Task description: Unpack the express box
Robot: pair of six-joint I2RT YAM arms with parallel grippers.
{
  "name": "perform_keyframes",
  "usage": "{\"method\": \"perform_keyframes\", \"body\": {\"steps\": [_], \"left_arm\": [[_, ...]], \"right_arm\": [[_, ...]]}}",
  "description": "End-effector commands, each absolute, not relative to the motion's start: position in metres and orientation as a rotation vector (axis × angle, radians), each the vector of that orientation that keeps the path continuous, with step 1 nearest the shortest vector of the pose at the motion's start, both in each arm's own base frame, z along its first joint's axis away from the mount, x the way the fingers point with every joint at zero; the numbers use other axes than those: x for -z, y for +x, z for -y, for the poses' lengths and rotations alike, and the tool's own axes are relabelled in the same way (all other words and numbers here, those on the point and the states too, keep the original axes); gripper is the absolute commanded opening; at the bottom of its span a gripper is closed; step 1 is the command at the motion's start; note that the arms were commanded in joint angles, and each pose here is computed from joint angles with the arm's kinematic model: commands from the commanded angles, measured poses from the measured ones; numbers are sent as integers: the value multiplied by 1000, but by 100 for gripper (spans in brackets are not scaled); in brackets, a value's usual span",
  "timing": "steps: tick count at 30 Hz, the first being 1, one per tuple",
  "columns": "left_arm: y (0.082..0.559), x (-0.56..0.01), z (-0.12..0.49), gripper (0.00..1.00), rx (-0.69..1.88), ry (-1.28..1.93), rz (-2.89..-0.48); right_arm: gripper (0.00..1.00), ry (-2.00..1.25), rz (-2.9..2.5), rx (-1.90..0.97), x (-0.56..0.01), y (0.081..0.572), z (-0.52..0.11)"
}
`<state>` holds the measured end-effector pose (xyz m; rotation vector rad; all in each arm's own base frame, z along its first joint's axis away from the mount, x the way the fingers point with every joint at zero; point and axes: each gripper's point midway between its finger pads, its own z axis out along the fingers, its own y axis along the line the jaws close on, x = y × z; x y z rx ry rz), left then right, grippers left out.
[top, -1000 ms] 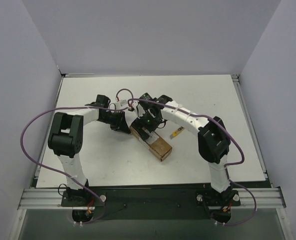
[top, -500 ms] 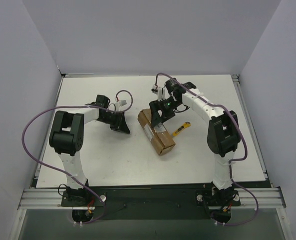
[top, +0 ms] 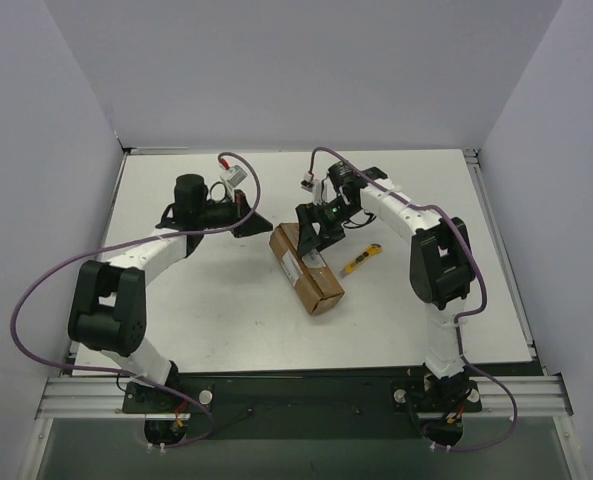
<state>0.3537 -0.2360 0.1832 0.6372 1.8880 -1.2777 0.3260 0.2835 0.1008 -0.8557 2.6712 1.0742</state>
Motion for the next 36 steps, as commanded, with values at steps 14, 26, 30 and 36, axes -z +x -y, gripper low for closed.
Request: {"method": "perform_keyframes", "body": {"steps": [14, 26, 30, 36], "left_arm": [[354, -161, 288, 0, 1419, 704, -1878], [348, -124, 283, 0, 1385, 708, -1981], [348, -94, 272, 0, 1295, 752, -2101], [348, -131, 261, 0, 1317, 752, -1992]], "right_arm": [[56, -740, -2653, -1241, -124, 323, -295], [55, -506, -2677, -1392, -125, 337, -283], [55, -431, -2653, -1497, -129, 341, -279], [53, -442, -2641, -1424, -129, 349, -274]]}}
